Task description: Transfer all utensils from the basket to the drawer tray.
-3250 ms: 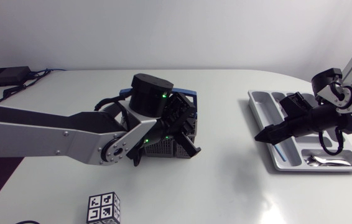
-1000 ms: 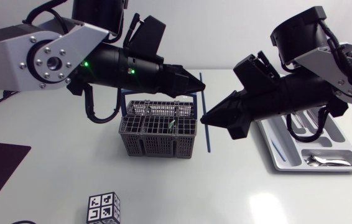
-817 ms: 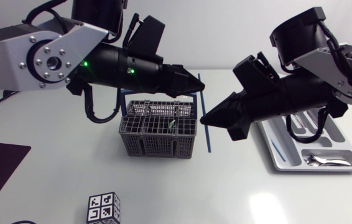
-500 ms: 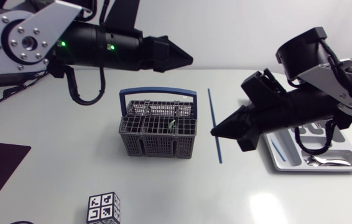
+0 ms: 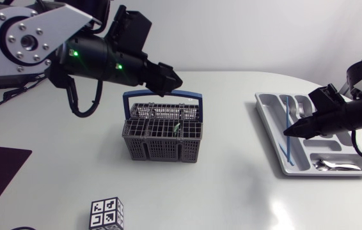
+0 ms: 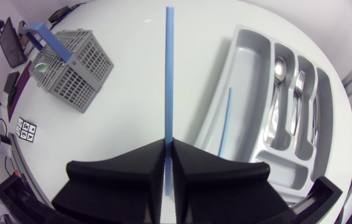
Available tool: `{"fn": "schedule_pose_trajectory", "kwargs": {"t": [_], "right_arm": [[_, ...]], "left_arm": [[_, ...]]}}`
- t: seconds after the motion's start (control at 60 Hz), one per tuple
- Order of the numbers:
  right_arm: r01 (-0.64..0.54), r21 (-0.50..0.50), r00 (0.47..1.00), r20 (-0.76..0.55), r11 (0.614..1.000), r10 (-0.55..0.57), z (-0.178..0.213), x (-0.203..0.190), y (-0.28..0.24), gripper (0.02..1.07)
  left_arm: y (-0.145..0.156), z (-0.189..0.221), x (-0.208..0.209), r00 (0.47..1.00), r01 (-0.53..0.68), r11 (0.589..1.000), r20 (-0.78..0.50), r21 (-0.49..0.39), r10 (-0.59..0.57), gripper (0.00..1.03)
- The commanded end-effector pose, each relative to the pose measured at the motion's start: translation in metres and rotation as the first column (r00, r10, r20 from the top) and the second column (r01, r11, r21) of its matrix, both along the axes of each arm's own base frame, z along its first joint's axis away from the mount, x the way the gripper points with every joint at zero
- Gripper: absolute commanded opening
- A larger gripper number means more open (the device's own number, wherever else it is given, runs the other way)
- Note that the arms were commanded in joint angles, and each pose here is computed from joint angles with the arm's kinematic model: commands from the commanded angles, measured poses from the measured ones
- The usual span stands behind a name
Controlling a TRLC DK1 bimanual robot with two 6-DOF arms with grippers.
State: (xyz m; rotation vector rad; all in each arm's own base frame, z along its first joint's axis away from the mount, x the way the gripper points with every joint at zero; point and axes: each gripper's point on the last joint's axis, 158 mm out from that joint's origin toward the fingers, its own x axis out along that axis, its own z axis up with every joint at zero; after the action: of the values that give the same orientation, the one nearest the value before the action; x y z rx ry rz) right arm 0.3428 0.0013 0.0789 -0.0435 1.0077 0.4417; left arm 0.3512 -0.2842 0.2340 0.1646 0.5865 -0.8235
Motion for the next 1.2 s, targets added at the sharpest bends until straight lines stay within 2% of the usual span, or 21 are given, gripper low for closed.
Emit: {"fn": "schedule_pose_trajectory", "kwargs": {"t": [0.0, 0.283, 0.35, 0.4, 0.5, 0.567, 0.683, 1.183], "right_arm": [[0.031, -0.030, 0.999, -0.012, 0.999, -0.031, -0.009, 0.011, -0.021, 0.08], [0.140, -0.074, 0.986, -0.076, 0.987, -0.145, -0.041, 0.026, -0.060, 0.09], [0.146, -0.071, 0.984, -0.095, 0.987, -0.153, -0.049, 0.028, -0.063, 0.13], [0.146, -0.070, 0.983, -0.106, 0.987, -0.153, -0.053, 0.027, -0.063, 0.27], [0.145, -0.078, 0.981, -0.118, 0.986, -0.154, -0.057, 0.024, -0.062, 0.78], [0.144, -0.082, 0.981, -0.120, 0.986, -0.153, -0.057, 0.023, -0.061, 0.92], [0.137, -0.085, 0.982, -0.121, 0.987, -0.147, -0.055, 0.021, -0.056, 0.96], [0.117, -0.088, 0.986, -0.109, 0.989, -0.126, -0.048, 0.014, -0.044, 0.97]], "left_arm": [[-0.005, -0.017, -0.001, 1.000, 0.025, 0.996, 0.005, 0.085, -0.026, 0.59], [-0.008, -0.063, -0.014, 0.999, 0.028, 0.951, 0.015, 0.307, -0.034, 0.59], [-0.006, -0.071, -0.014, 1.000, 0.021, 0.940, 0.007, 0.339, -0.025, 0.59], [-0.005, -0.077, -0.014, 1.000, 0.017, 0.931, -0.001, 0.364, -0.018, 0.59], [-0.002, -0.089, -0.014, 1.000, 0.007, 0.908, -0.010, 0.418, -0.004, 0.59], [-0.001, -0.095, -0.014, 1.000, -0.003, 0.886, -0.007, 0.463, 0.006, 0.59], [-0.002, -0.099, -0.012, 1.000, -0.019, 0.851, -0.002, 0.525, 0.023, 0.59], [-0.016, -0.120, -0.001, 0.996, -0.086, 0.714, 0.057, 0.695, 0.065, 0.58]]}}
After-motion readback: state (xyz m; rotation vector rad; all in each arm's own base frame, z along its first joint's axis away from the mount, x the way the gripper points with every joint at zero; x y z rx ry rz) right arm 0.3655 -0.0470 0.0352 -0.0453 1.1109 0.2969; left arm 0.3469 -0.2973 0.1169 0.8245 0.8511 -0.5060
